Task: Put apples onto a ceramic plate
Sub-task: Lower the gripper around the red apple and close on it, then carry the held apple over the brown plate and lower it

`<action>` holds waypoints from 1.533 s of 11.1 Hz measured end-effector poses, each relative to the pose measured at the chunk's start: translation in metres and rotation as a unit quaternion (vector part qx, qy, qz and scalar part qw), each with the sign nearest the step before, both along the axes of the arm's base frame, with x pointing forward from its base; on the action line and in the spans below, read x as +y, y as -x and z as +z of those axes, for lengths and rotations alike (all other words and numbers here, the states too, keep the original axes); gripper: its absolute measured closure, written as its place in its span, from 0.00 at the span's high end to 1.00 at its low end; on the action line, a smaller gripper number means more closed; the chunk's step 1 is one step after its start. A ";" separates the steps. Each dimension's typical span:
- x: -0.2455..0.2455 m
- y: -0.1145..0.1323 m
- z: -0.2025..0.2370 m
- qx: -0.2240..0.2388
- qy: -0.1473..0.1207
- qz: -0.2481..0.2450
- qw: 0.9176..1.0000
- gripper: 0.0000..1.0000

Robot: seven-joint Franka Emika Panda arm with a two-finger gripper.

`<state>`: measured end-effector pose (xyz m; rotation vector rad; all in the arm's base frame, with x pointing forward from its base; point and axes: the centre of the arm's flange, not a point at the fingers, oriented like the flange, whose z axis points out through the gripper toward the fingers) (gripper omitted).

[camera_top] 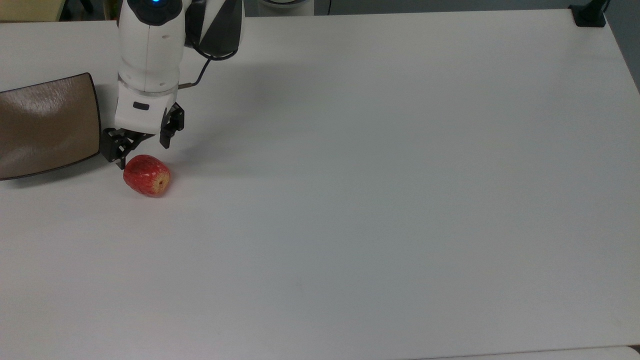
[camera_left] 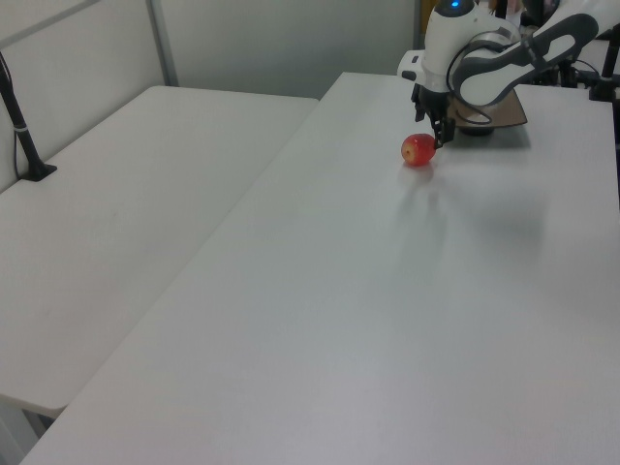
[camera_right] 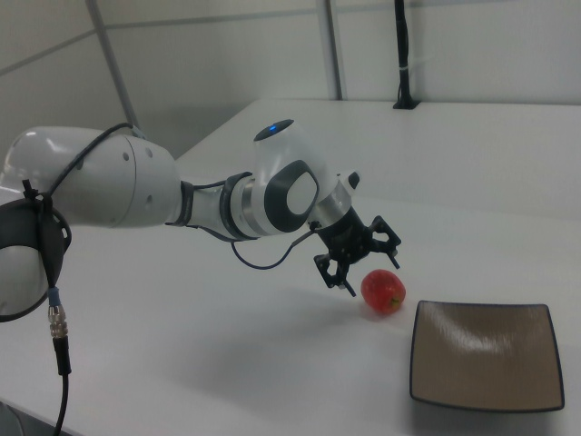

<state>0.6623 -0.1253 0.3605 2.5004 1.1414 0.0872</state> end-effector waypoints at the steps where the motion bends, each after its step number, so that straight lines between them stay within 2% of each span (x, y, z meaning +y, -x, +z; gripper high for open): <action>1: 0.000 -0.002 -0.003 -0.001 0.000 0.002 1.000 1.00; 7: -0.001 -0.009 -0.026 -0.015 -0.005 0.017 1.000 1.00; 8: -0.001 -0.009 -0.030 -0.012 -0.006 0.017 1.000 0.94; 9: -0.001 -0.010 -0.032 -0.012 -0.005 0.019 1.000 0.78; 10: -0.001 -0.010 -0.031 -0.013 -0.005 0.019 1.000 0.72; 14: -0.004 -0.011 -0.030 -0.016 -0.005 0.018 1.000 0.69; 17: -0.013 -0.015 0.001 -0.045 0.000 0.013 0.999 0.69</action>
